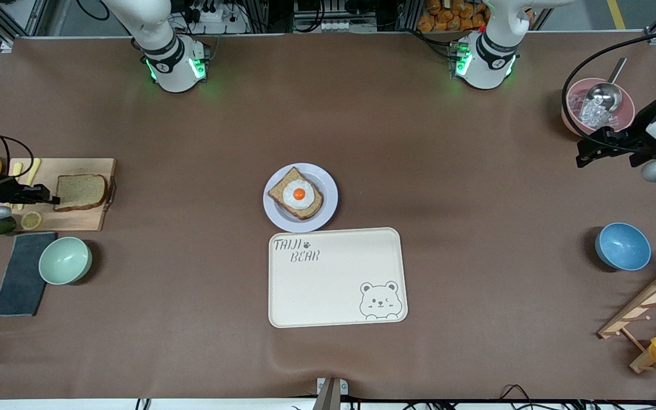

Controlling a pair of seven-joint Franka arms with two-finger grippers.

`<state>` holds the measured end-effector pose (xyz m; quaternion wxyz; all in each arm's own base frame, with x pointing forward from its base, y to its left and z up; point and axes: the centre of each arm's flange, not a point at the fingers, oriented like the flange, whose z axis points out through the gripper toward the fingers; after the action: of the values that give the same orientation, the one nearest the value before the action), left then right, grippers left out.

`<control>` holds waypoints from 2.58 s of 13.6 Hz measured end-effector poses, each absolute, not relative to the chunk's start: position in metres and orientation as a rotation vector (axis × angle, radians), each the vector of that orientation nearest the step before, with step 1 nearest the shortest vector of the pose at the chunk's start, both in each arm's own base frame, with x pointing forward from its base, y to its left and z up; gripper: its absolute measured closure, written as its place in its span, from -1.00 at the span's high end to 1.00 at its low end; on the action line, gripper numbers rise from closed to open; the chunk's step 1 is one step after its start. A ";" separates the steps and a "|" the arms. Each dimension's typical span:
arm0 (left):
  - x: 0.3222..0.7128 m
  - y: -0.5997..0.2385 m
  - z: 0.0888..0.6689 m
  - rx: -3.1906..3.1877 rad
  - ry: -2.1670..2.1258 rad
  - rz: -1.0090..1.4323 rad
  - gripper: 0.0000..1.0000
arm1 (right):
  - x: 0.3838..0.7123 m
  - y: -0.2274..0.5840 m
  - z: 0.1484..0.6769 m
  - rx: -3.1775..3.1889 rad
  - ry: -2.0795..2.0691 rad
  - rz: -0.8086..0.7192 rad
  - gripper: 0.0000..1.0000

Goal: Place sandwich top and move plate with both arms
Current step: 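Close the right gripper on the bread slice edge and lift it, then carry the bread slice with the right gripper over the egg toast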

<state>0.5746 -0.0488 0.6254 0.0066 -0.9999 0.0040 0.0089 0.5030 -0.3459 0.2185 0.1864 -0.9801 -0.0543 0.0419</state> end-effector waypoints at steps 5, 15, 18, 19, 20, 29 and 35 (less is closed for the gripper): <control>0.574 -0.052 0.625 -3.128 0.023 0.028 1.00 | 0.532 -0.321 0.269 -2.666 -0.126 0.216 -0.93; 0.576 -0.034 0.624 -3.127 -0.027 0.032 1.00 | 0.586 -0.194 0.304 -2.509 -0.108 0.218 -0.93; 0.578 -0.033 0.621 -3.127 -0.032 0.040 1.00 | 0.600 -0.133 0.306 -2.462 -0.091 0.269 -0.93; 0.578 -0.033 0.621 -3.127 -0.032 0.042 1.00 | 0.599 -0.113 0.305 -2.445 -0.086 0.287 -0.93; 0.578 -0.034 0.620 -3.127 -0.029 0.043 1.00 | 0.598 -0.094 0.307 -2.433 -0.078 0.303 -0.93; 0.578 -0.040 0.621 -3.127 -0.011 0.041 1.00 | 0.579 0.070 0.329 -2.429 0.040 0.308 -0.93; 0.578 -0.041 0.621 -3.127 -0.009 0.041 1.00 | 0.557 0.163 0.303 -2.442 0.109 0.282 -0.93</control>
<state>0.5776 -0.0410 0.6209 0.0069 -0.9999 -0.0029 0.0130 0.5572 0.1634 0.3030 0.3341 -0.9354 0.0417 0.1079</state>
